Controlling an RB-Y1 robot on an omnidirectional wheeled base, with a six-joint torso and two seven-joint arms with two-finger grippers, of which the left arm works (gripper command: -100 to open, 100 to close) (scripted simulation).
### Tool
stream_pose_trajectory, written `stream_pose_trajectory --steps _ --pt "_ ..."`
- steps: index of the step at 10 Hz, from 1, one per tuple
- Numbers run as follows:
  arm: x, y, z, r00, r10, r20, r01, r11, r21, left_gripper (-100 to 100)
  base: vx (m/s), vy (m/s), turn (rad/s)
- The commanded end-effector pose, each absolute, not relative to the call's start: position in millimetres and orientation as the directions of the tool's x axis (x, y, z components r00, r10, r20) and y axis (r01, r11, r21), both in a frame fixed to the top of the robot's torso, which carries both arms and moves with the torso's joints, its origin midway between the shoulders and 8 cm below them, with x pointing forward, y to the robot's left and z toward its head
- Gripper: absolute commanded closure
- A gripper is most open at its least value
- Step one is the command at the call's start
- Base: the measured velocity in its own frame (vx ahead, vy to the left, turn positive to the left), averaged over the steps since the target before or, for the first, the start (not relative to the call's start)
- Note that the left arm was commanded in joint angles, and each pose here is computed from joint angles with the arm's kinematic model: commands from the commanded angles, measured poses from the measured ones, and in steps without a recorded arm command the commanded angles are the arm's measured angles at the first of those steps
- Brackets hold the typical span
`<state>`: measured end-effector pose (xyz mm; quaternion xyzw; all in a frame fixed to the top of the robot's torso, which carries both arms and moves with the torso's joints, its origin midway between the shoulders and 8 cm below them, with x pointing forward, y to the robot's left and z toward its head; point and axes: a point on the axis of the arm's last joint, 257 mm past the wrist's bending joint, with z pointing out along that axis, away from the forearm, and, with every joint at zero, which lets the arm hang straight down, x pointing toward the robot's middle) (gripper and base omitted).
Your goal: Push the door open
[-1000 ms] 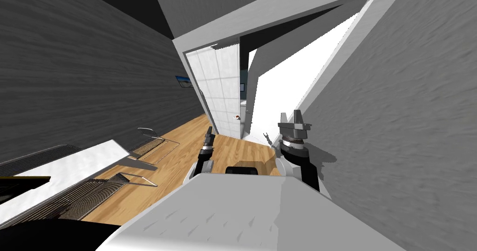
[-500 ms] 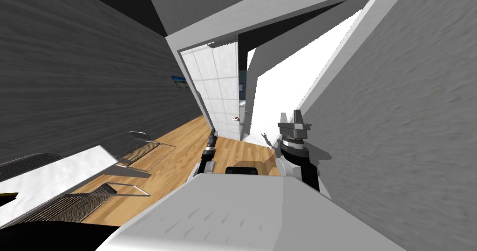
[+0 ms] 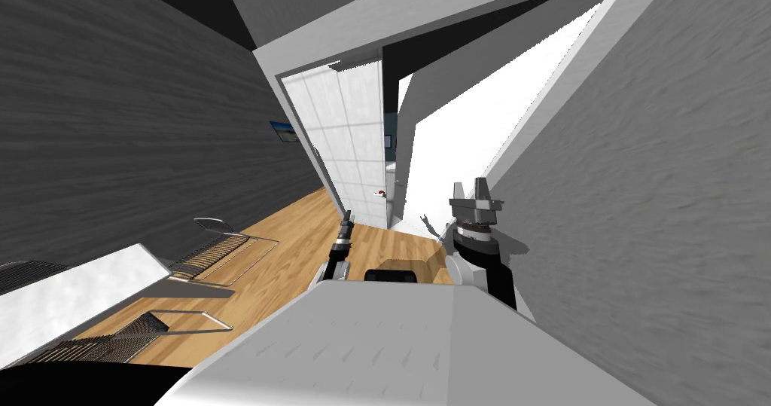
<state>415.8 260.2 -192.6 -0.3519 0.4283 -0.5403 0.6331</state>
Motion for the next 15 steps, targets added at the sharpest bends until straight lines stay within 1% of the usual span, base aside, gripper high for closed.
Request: stream_pose_trajectory --steps 1,15 --pt "418.9 258.9 -205.3 0.039 -0.987 -0.155 0.361 0.159 -0.919 -100 0.097 0.016 -0.049" --pt "427.9 228.4 -318.6 -0.039 -0.996 -0.08 0.155 0.073 -0.985 -100 0.104 0.02 -0.049"
